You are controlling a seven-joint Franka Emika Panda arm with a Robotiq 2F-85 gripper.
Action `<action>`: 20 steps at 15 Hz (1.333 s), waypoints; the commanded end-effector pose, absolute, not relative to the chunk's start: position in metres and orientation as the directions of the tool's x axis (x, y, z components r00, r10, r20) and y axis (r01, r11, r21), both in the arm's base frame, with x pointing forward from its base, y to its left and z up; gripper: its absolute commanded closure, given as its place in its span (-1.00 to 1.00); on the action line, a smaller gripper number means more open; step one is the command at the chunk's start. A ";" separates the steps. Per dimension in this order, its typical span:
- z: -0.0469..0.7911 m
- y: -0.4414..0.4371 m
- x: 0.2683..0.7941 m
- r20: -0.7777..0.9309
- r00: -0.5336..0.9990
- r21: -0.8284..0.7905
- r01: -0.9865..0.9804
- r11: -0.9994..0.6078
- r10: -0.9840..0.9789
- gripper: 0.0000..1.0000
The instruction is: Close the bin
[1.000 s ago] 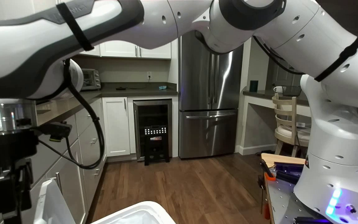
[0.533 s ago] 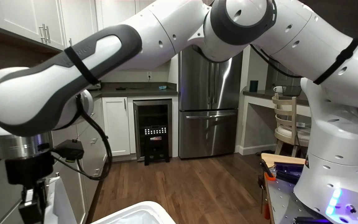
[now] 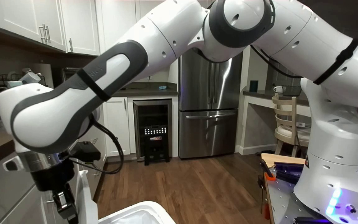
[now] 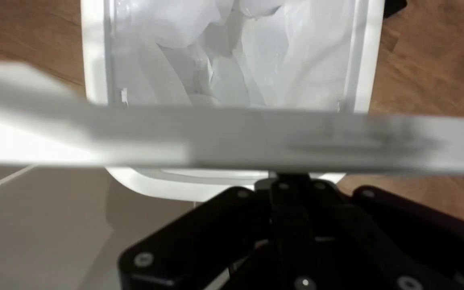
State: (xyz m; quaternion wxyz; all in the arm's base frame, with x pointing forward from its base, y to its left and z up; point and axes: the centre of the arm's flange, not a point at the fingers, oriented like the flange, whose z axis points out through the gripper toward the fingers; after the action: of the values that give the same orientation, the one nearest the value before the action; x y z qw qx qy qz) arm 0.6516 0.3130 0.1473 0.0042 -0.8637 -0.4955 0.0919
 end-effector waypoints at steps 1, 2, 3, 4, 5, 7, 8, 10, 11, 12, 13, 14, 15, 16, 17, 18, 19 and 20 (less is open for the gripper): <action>0.150 0.297 0.640 -0.254 0.452 -0.070 0.873 -0.482 0.855 0.83; 0.147 0.291 0.637 -0.278 0.456 -0.074 0.868 -0.492 0.846 0.85; 0.145 0.287 0.637 -0.294 0.458 -0.073 0.864 -0.497 0.839 0.83; 0.142 0.279 0.635 -0.315 0.466 -0.077 0.856 -0.511 0.827 0.87; 0.139 0.274 0.634 -0.332 0.468 -0.080 0.851 -0.519 0.819 0.85; 0.130 0.260 0.629 -0.370 0.478 -0.090 0.835 -0.543 0.796 0.85; 0.125 0.254 0.626 -0.388 0.482 -0.093 0.827 -0.554 0.786 0.85; 0.113 0.244 0.620 -0.406 0.488 -0.110 0.813 -0.571 0.773 0.86; 0.107 0.240 0.617 -0.402 0.494 -0.118 0.807 -0.578 0.771 0.86; 0.096 0.238 0.612 -0.369 0.508 -0.124 0.803 -0.583 0.778 0.86; 0.091 0.236 0.610 -0.352 0.519 -0.128 0.798 -0.589 0.779 0.86; 0.080 0.233 0.608 -0.327 0.533 -0.129 0.793 -0.596 0.780 0.85; 0.075 0.231 0.606 -0.312 0.545 -0.132 0.787 -0.603 0.778 0.84; 0.066 0.224 0.603 -0.295 0.562 -0.138 0.775 -0.617 0.772 0.85; 0.061 0.220 0.601 -0.282 0.576 -0.139 0.767 -0.626 0.767 0.86; 0.056 0.213 0.597 -0.274 0.591 -0.138 0.757 -0.639 0.759 0.85; 0.052 0.208 0.593 -0.272 0.602 -0.134 0.749 -0.649 0.751 0.86; 0.048 0.202 0.590 -0.275 0.606 -0.133 0.745 -0.654 0.746 0.85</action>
State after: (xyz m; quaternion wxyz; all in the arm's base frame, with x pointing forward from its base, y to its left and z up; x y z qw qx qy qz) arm 0.6102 0.2202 0.0550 -0.0104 -0.8839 -0.4381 0.1632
